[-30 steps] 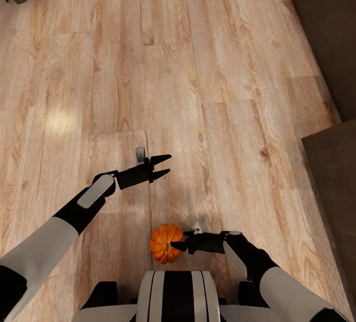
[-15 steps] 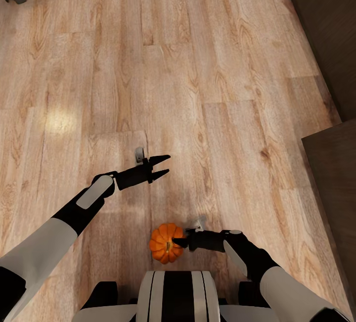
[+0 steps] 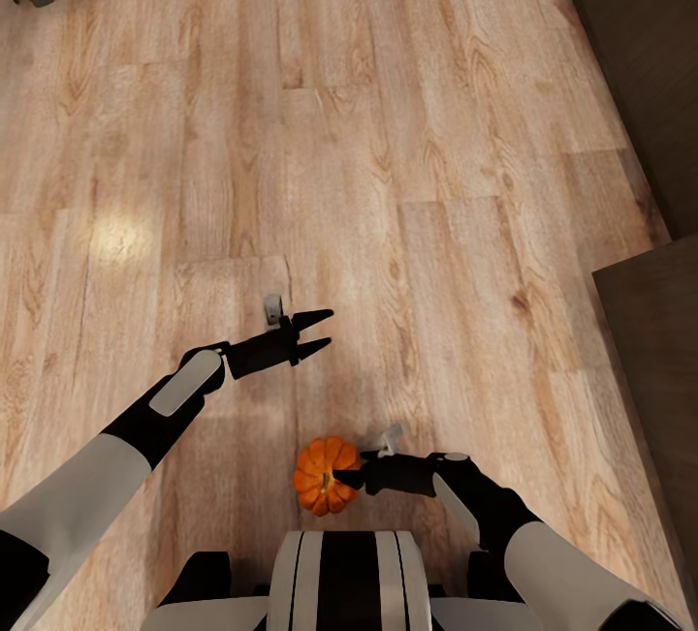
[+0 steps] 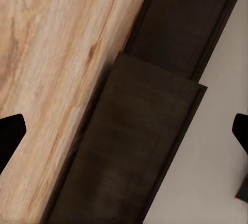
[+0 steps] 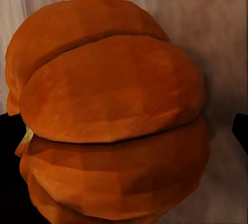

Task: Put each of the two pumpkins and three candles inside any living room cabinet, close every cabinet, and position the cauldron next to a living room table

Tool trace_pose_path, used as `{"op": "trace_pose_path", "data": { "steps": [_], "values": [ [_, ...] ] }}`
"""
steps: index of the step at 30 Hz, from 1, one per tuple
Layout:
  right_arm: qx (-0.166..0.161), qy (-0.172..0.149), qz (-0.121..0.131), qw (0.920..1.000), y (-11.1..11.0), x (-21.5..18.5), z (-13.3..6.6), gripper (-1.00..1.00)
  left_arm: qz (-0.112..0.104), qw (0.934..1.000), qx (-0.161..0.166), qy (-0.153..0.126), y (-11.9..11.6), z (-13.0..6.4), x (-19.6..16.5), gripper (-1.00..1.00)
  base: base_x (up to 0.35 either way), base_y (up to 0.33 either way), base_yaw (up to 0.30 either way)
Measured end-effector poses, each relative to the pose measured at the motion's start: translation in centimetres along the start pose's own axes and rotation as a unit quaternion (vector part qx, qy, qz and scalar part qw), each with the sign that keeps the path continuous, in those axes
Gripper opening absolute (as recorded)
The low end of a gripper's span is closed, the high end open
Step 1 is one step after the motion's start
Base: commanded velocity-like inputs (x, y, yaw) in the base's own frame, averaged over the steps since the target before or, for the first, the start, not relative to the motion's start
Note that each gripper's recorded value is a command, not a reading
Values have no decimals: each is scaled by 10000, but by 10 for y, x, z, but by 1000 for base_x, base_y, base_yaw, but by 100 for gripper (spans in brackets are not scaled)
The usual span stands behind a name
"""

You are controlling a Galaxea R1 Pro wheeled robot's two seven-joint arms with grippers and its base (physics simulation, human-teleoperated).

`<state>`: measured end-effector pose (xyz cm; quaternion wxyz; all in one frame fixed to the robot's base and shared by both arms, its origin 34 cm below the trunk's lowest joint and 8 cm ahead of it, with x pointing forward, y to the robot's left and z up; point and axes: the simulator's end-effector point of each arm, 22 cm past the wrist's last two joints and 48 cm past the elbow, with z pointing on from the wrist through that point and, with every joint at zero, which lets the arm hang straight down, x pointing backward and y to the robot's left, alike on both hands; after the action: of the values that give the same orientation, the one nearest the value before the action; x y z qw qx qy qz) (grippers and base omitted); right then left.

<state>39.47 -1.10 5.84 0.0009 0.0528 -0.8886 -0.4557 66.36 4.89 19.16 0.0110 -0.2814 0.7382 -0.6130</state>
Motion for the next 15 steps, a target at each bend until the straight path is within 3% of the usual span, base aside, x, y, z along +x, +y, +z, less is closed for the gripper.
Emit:
{"op": "trace_pose_path", "data": {
  "steps": [12, 13, 15],
  "values": [
    [-69, -166, 210, 9996, 3, -7, 0, 100, -8, 10000, -7, -2, 1, 0, 0, 100, 0, 0, 142],
    [-81, 36, -19, 10000, 4, 2, 0, 100, -8, 10000, -7, -2, 1, 0, 0, 100, 0, 0, 222],
    [-112, 40, -24, 9999, 5, 2, 0, 100, -8, 10000, -7, -2, 1, 0, 0, 100, 0, 0, 254]
  ]
}}
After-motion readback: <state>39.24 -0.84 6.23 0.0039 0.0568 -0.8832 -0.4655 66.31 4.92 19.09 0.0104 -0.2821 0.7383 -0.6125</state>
